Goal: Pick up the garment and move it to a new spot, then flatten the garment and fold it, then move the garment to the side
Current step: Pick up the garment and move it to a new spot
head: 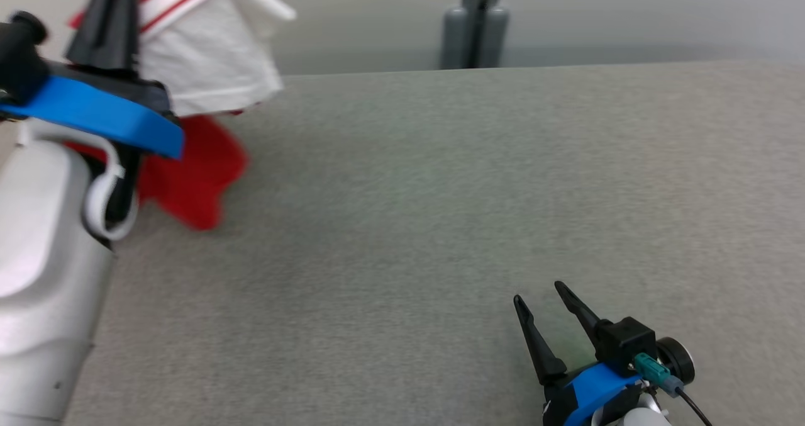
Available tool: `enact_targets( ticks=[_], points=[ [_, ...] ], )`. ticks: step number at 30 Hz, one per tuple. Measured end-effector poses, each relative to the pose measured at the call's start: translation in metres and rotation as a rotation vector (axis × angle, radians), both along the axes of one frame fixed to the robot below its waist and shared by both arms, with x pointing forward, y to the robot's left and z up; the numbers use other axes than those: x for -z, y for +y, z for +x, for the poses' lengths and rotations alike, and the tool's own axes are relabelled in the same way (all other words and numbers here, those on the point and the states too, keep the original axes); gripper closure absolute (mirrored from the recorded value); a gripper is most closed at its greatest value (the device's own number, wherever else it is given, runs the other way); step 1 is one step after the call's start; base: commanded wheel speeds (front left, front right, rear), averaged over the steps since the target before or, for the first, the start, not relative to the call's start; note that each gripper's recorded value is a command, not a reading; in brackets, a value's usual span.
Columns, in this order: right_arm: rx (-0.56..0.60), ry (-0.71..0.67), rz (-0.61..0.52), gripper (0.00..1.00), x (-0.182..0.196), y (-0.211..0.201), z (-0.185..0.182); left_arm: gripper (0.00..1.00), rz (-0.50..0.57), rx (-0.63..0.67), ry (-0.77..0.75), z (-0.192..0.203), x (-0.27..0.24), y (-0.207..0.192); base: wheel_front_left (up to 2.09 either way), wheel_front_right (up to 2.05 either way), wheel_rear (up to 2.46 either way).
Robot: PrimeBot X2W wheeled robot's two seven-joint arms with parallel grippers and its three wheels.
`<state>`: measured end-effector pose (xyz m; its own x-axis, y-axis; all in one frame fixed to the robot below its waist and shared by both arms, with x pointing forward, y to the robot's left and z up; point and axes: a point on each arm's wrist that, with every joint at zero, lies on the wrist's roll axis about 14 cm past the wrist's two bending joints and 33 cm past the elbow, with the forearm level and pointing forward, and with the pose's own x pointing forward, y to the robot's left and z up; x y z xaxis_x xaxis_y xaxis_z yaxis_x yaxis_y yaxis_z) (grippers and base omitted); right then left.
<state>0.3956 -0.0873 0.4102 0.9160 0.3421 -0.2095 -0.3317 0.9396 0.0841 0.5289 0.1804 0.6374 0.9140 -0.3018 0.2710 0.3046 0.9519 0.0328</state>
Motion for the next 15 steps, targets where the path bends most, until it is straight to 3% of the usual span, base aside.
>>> enact_targets(
  ticks=[8,15],
  points=[
    [0.173,-0.004,-0.011,0.00,-0.006,-0.057,-0.030,1.00,-0.134,0.341,0.037,-0.018,0.018,-0.149,0.00,0.00,0.00],
    [0.294,-0.011,-0.004,0.00,-0.012,-0.091,-0.052,1.00,-0.165,0.590,0.149,-0.059,0.053,-0.258,0.00,0.00,0.00]
  ],
)
